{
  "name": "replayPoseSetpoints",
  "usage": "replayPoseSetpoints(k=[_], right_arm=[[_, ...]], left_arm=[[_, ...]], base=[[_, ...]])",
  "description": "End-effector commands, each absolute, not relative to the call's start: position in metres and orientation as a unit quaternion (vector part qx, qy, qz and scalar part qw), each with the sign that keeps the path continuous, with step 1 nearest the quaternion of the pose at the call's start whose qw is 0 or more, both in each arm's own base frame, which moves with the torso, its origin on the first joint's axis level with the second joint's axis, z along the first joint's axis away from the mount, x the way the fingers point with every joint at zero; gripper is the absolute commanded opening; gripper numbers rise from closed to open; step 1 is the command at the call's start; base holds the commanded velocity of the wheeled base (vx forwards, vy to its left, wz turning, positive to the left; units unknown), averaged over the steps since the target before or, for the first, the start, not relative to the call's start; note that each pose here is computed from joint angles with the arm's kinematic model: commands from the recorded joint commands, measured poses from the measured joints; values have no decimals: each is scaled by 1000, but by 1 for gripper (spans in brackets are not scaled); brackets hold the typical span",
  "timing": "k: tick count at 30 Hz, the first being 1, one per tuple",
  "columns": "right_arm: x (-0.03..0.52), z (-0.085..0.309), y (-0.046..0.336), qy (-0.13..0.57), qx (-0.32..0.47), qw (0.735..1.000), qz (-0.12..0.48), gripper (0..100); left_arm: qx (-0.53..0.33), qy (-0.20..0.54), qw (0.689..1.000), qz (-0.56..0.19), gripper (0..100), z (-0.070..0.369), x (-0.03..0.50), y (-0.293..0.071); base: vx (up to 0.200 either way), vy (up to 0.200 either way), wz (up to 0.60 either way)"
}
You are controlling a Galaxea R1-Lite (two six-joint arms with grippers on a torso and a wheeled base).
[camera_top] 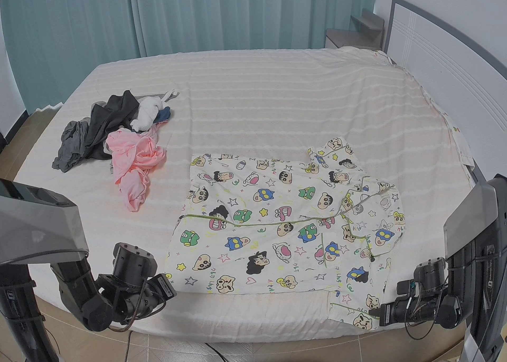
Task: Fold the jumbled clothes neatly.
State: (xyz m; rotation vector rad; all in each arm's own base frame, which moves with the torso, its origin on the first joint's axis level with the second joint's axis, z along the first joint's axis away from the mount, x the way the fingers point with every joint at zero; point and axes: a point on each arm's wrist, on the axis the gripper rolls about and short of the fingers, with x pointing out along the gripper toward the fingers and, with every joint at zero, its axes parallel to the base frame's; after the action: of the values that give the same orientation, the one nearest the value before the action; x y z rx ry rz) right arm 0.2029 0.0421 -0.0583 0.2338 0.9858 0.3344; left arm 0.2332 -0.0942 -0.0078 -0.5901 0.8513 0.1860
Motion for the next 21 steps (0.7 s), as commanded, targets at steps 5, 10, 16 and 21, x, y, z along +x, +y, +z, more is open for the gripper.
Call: replayPoseSetpoints(k=[5,10,16,21], right_arm=[[198,-59,42,478,111,857,159,0],[198,-59,42,478,111,857,159,0],[199,-58,42,474,111,859,159,0],[199,-58,42,472,111,860,160,0]], left_arm=[[-260,408,875,33,100,10,226,-66],[-255,436,863,-28,100,5,231,-56],[-227,457,859,-35,100,-20,250,-57],[-239,435,867,-41,100,-23,265,-57]], base=[[0,0,0],[0,0,0],[0,0,0],[0,0,0]])
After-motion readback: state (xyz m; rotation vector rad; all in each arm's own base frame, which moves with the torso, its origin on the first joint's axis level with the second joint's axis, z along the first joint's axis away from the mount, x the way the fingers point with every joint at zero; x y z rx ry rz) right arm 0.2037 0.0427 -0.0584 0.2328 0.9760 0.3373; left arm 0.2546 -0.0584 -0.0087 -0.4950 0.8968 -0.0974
